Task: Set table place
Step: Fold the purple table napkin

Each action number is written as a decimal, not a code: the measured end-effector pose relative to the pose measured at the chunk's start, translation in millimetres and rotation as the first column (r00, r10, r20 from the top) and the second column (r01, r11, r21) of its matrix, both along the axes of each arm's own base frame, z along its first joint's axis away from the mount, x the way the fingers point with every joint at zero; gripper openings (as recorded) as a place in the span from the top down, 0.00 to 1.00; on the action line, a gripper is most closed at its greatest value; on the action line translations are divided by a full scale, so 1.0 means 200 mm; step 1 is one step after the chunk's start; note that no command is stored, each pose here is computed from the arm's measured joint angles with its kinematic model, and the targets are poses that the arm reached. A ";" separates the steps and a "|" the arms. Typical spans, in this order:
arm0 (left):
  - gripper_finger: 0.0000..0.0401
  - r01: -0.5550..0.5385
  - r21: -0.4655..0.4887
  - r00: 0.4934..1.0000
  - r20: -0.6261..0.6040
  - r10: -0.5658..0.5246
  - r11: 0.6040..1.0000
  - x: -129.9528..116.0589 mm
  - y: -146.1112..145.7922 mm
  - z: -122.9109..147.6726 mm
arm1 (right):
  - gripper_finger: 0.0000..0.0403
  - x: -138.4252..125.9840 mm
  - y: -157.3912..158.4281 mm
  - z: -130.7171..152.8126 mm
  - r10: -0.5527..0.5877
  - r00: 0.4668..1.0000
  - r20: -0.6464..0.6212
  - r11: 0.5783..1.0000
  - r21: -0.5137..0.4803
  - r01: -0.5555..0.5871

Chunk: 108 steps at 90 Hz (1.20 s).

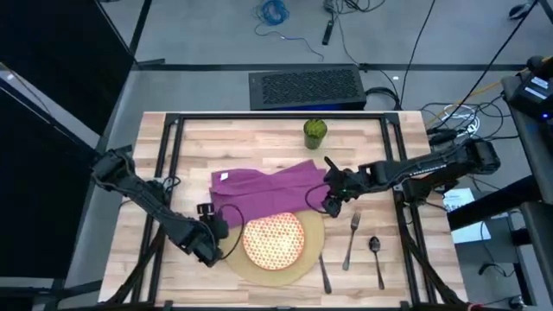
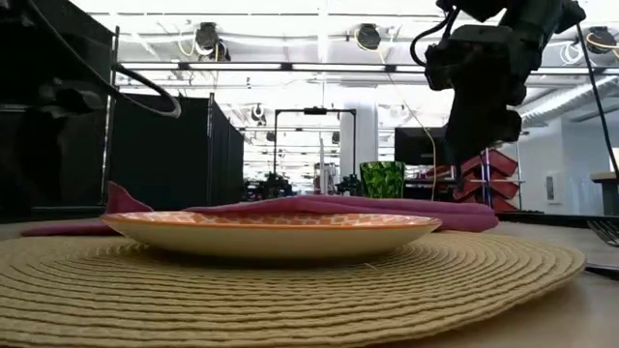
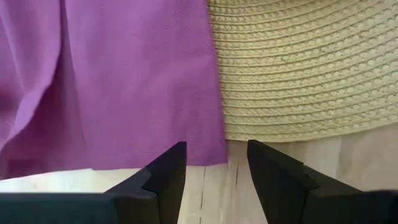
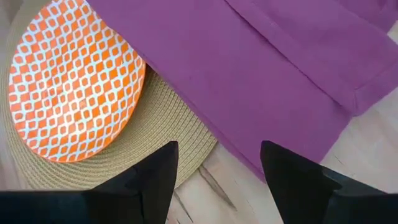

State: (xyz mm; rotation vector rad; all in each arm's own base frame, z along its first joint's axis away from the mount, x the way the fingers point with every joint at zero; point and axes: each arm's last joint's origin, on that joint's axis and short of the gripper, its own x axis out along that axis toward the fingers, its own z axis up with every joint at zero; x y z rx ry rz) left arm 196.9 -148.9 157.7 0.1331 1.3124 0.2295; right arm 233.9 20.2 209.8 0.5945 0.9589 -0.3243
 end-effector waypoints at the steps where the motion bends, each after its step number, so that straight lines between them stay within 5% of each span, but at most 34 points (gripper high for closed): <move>1: 0.61 0.000 0.001 1.000 -0.001 0.000 1.000 0.00 0.00 0.00 | 0.46 0.00 0.00 0.00 0.001 1.000 0.000 1.000 0.000 -0.001; 50: 0.62 0.058 0.085 0.993 -0.104 -0.049 0.995 0.03 0.00 -0.13 | 0.46 0.00 0.00 0.00 0.011 1.000 0.004 1.000 -0.001 -0.011; 81: 0.80 0.056 0.060 0.993 -0.112 -0.049 0.997 0.04 -0.01 -0.14 | 0.48 0.02 0.01 -0.03 0.061 0.998 -0.022 0.997 0.057 -0.059; 108: 0.81 0.055 0.058 0.993 -0.108 -0.049 0.997 0.04 -0.01 -0.14 | 0.48 0.06 0.01 -0.17 0.076 0.982 -0.171 0.997 0.036 -0.071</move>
